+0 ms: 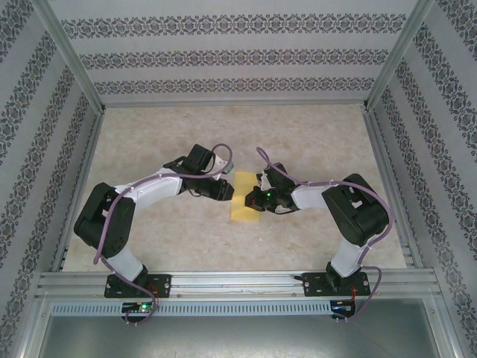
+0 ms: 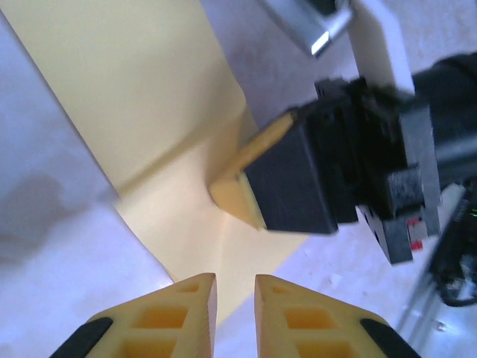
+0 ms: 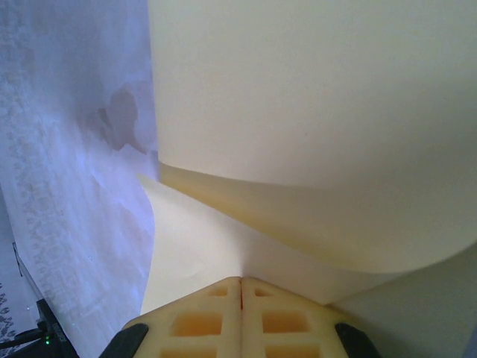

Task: Fold a paper plane with a square sheet of paper (fold left side to right side)

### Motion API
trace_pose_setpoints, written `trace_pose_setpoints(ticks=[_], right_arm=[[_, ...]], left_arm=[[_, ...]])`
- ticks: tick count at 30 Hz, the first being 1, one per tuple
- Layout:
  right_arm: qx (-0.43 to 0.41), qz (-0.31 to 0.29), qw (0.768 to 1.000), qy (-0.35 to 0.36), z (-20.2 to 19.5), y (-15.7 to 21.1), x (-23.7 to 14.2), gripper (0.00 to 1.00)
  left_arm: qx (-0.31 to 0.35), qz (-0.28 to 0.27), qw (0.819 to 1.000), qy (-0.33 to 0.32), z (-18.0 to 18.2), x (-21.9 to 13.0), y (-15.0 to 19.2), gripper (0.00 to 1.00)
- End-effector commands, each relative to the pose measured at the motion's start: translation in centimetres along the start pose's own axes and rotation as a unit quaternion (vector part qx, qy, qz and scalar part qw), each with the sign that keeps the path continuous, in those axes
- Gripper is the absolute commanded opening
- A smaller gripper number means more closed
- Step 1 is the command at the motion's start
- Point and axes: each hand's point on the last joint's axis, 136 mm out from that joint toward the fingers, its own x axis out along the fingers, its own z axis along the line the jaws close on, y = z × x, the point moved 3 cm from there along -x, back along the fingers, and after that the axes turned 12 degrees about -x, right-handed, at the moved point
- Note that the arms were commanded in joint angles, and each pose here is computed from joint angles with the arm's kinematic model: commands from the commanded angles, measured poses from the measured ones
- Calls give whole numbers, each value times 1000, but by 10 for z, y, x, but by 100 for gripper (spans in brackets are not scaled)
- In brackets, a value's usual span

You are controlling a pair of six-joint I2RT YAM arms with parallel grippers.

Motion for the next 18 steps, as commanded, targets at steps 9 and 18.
trace_pose_setpoints(ticks=[9, 18], right_arm=[[11, 30, 999, 40, -19, 22, 6, 0], [12, 34, 998, 41, -21, 23, 7, 0]], left_arm=[[-69, 61, 992, 87, -16, 28, 27, 16], [-74, 77, 992, 70, -5, 45, 30, 16]])
